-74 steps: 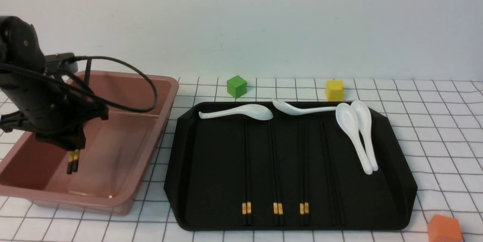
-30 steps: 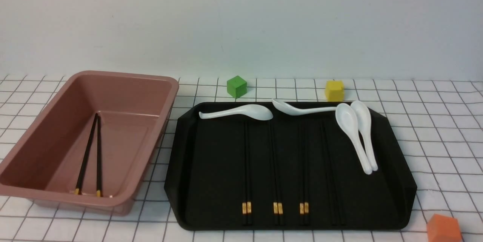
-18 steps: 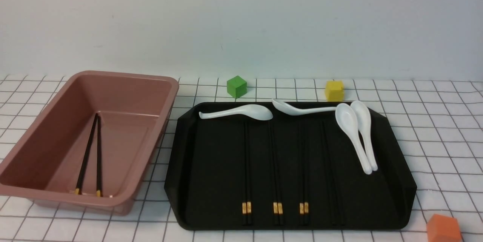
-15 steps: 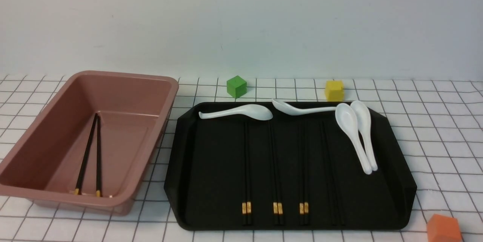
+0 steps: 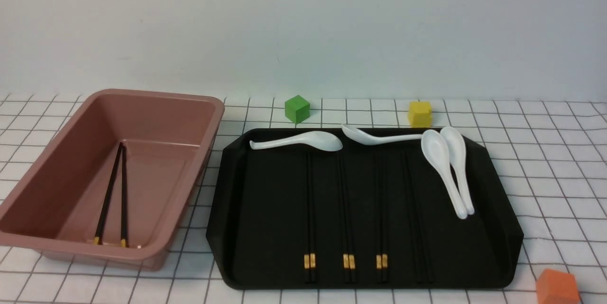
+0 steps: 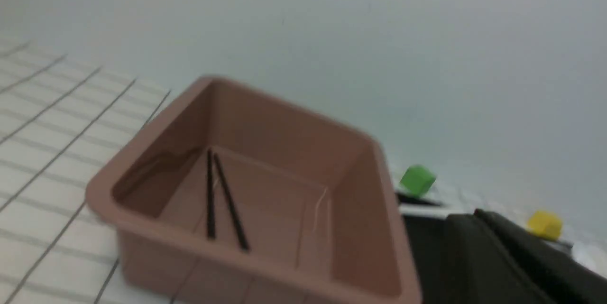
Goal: On white black tablecloth take chopsticks from black tray and put them in box.
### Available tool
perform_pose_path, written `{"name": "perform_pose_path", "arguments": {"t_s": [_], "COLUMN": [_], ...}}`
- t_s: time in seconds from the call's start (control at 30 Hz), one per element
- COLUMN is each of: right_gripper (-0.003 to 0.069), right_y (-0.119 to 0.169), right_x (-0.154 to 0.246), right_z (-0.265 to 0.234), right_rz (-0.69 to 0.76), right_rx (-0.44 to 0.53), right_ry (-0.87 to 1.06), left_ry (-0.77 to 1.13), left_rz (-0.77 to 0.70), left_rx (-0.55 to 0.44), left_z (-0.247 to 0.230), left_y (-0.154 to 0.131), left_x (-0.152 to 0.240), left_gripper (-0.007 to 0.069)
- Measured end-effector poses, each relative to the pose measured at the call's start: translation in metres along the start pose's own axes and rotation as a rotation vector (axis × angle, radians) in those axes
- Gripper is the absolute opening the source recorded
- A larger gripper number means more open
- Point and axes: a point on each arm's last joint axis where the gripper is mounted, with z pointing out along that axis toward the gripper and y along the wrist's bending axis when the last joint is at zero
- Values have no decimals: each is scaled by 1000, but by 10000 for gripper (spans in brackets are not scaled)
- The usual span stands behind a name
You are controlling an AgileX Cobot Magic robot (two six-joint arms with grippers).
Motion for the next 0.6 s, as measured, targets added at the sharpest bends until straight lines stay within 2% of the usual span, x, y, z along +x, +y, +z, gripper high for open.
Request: {"name": "perform_pose_path", "arguments": {"t_s": [0.07,0.27,0.6], "right_gripper": [240,240,240], "right_y": [0,0,0], "right_x": [0,0,0], "right_z": [0,0,0], "right_rz": [1,1,1], "right_rx": [0,0,0], "right_ry": [0,0,0], "left_ry": [98,260,275], "left_rz": [25,104,142], "left_rx": [-9,-35,-22], "left_z": [2,0,0], "left_y": [7,12,12], "left_x": [18,34,35], "left_gripper": [-6,-1,8]}}
